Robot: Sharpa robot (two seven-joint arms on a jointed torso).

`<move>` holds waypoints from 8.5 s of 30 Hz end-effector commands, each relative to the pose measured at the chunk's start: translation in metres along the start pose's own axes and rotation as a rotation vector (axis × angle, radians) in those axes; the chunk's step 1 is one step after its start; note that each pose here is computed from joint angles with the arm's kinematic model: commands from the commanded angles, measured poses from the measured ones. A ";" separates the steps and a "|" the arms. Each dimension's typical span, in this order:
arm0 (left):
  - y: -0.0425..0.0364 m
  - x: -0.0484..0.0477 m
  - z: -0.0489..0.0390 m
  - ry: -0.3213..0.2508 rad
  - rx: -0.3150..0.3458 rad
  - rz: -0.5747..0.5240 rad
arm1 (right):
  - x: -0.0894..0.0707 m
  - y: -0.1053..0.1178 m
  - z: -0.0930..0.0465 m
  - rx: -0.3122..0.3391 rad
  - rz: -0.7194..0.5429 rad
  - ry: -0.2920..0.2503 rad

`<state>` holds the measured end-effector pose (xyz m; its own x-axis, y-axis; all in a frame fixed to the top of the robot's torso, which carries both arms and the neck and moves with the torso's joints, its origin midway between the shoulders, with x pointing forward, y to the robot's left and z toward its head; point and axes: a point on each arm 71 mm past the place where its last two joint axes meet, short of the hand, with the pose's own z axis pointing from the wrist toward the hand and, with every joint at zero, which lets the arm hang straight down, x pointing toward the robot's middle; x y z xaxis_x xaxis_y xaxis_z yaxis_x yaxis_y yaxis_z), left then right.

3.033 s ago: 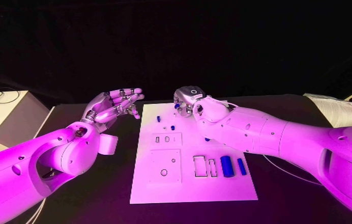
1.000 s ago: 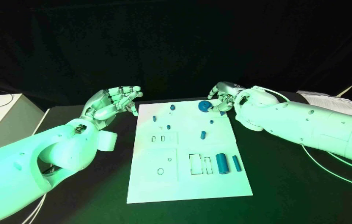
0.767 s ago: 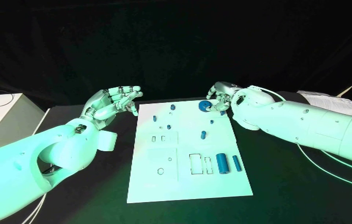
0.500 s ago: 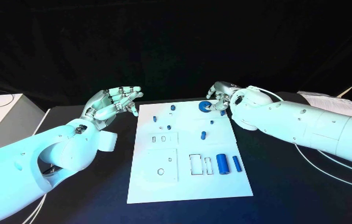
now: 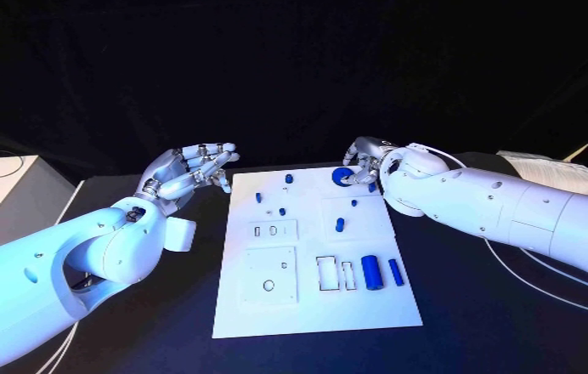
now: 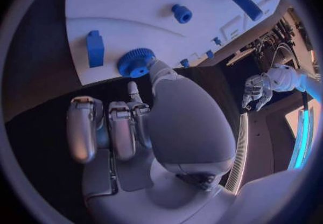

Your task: Assemble the parts on the task board

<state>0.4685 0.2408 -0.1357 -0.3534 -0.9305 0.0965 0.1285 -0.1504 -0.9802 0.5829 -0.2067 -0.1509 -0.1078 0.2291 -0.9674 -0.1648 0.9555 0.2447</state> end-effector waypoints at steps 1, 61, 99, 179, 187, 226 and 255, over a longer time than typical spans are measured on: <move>-0.0010 0.0024 0.0006 0.017 0.009 -0.009 | 0.003 0.000 0.001 0.008 -0.007 0.030; -0.0002 0.0023 0.0014 0.015 0.008 -0.010 | 0.018 0.097 -0.022 -0.337 -0.076 -0.193; -0.0013 0.0027 0.0003 0.014 0.007 -0.009 | 0.061 0.130 -0.005 -0.307 -0.115 -0.078; 0.0205 -0.0017 0.0032 0.003 -0.040 -0.012 | 0.002 -0.062 -0.042 -0.248 0.139 -0.002; 0.0209 -0.0018 0.0029 0.005 -0.043 -0.007 | 0.014 -0.059 -0.032 -0.209 0.120 0.002; 0.0208 -0.0032 0.0021 0.007 -0.049 0.006 | 0.035 -0.056 -0.019 -0.147 0.091 0.066; 0.0204 -0.0042 0.0014 0.004 -0.051 0.009 | 0.036 -0.052 -0.018 -0.151 0.091 0.060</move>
<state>0.4746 0.2431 -0.1570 -0.3407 -0.9362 0.0864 0.0786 -0.1200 -0.9897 0.5706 -0.2518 -0.1960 -0.1791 0.3101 -0.9337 -0.2902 0.8901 0.3513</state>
